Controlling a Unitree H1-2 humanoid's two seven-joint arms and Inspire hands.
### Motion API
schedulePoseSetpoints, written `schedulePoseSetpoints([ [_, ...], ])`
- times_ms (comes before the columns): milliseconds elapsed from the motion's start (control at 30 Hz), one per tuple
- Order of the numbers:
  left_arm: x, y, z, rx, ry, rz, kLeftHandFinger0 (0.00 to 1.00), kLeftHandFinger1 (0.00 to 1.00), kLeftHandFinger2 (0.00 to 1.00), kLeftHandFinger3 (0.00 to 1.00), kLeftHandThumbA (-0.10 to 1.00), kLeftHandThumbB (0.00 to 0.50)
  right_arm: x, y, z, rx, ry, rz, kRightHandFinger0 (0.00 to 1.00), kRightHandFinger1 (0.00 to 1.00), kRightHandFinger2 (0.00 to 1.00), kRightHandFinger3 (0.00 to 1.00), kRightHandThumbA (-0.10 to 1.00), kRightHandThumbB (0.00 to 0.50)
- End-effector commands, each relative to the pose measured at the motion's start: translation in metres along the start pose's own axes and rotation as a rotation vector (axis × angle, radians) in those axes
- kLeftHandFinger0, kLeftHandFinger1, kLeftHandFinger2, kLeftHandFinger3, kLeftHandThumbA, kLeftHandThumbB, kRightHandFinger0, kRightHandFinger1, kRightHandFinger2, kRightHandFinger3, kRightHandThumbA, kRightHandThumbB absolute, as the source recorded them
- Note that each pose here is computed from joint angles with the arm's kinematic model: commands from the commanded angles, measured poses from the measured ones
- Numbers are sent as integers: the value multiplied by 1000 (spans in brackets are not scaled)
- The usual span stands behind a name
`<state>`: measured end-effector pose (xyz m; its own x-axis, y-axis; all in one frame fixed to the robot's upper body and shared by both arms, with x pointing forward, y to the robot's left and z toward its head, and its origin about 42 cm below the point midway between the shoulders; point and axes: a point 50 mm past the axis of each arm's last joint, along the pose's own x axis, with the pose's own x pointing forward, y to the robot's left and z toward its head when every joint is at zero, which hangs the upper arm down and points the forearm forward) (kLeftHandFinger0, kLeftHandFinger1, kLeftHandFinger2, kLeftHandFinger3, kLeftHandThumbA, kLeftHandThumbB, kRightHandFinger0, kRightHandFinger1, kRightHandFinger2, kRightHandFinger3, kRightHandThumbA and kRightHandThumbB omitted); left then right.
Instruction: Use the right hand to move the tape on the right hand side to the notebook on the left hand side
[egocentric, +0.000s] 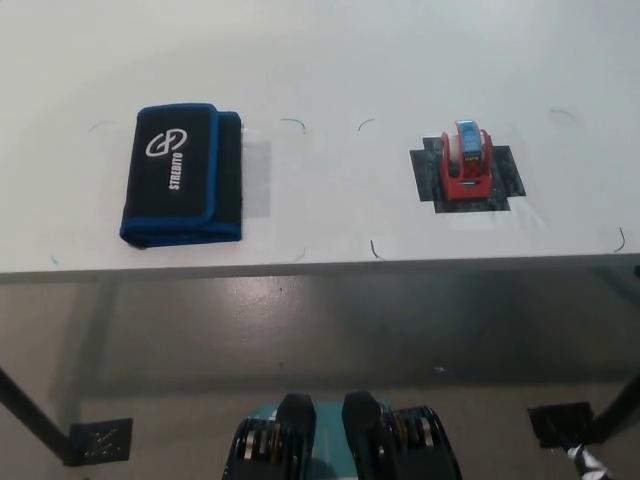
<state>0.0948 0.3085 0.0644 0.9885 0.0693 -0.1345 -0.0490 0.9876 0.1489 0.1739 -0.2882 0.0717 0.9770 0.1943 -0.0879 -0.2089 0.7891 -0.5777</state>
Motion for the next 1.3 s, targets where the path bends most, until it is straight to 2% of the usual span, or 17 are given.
schedulePoseSetpoints([
  [0, 1, 6, 6, 45, -41, 2, 783, 811, 864, 1000, 853, 94, 19, -34, 26, 10, -127, -116, 1000, 1000, 1000, 1000, 918, 228],
  [33, 1, 6, 6, 46, -41, 0, 780, 811, 866, 1000, 855, 87, 23, -38, 30, 5, -141, -129, 1000, 1000, 1000, 1000, 913, 210],
  [100, 10, 0, 7, 10, -57, -13, 812, 829, 866, 1000, 820, 92, 37, -58, 39, -7, -178, -176, 1000, 1000, 1000, 1000, 883, 206],
  [133, 11, -1, 7, 5, -60, -13, 816, 828, 857, 1000, 819, 107, 41, -62, 43, -7, -193, -189, 1000, 1000, 1000, 1000, 996, 180],
  [167, 11, -1, 8, -2, -61, -15, 822, 829, 850, 1000, 816, 103, 51, -74, 54, -32, -204, -212, 1000, 1000, 1000, 1000, 917, 220],
  [200, 11, -2, 8, -10, -60, -13, 827, 831, 845, 1000, 816, 117, 59, -82, 59, -32, -225, -229, 1000, 1000, 1000, 1000, 889, 227],
  [333, 12, -3, 9, -15, -65, -10, 834, 834, 844, 1000, 822, 120, 85, -112, 84, -66, -277, -262, 1000, 1000, 1000, 1000, 919, 309],
  [400, 16, -3, 12, -12, -77, -9, 829, 829, 839, 1000, 830, 123, 102, -130, 101, -139, -301, -275, 1000, 1000, 1000, 1000, 921, 296],
  [500, 19, -1, 14, 1, -89, -11, 832, 829, 847, 1000, 845, 128, 133, -152, 129, -210, -349, -302, 1000, 1000, 1000, 1000, 903, 307],
  [567, 18, -1, 14, -4, -88, -10, 840, 829, 854, 1000, 842, 126, 155, -165, 152, -249, -355, -306, 1000, 1000, 1000, 1000, 891, 284],
  [633, 23, 4, 17, 4, -100, -9, 842, 828, 855, 1000, 838, 126, 163, -167, 161, -253, -360, -314, 1000, 1000, 1000, 1000, 888, 283],
  [667, 24, 4, 19, 7, -102, -12, 843, 831, 859, 1000, 834, 110, 179, -176, 171, -278, -362, -311, 1000, 1000, 1000, 1000, 887, 267],
  [800, 24, 3, 16, 3, -92, -12, 846, 835, 861, 1000, 838, 121, 214, -194, 181, -301, -324, -294, 1000, 1000, 1000, 1000, 873, 275],
  [867, 22, 1, 14, 0, -87, -17, 852, 843, 865, 1000, 845, 119, 234, -204, 184, -357, -285, -254, 1000, 1000, 1000, 1000, 923, 270],
  [1100, 26, -6, 17, 6, -99, -25, 846, 825, 850, 1000, 824, 119, 260, -216, 194, -507, -264, -179, 1000, 1000, 1000, 1000, 930, 369],
  [1233, 27, -8, 17, 10, -97, -35, 845, 826, 847, 1000, 837, 117, 266, -211, 190, -500, -232, -175, 1000, 1000, 1000, 1000, 958, 361],
  [1267, 28, -11, 17, 6, -98, -40, 847, 829, 846, 1000, 850, 117, 268, -205, 186, -474, -213, -162, 1000, 1000, 1000, 1000, 981, 373],
])
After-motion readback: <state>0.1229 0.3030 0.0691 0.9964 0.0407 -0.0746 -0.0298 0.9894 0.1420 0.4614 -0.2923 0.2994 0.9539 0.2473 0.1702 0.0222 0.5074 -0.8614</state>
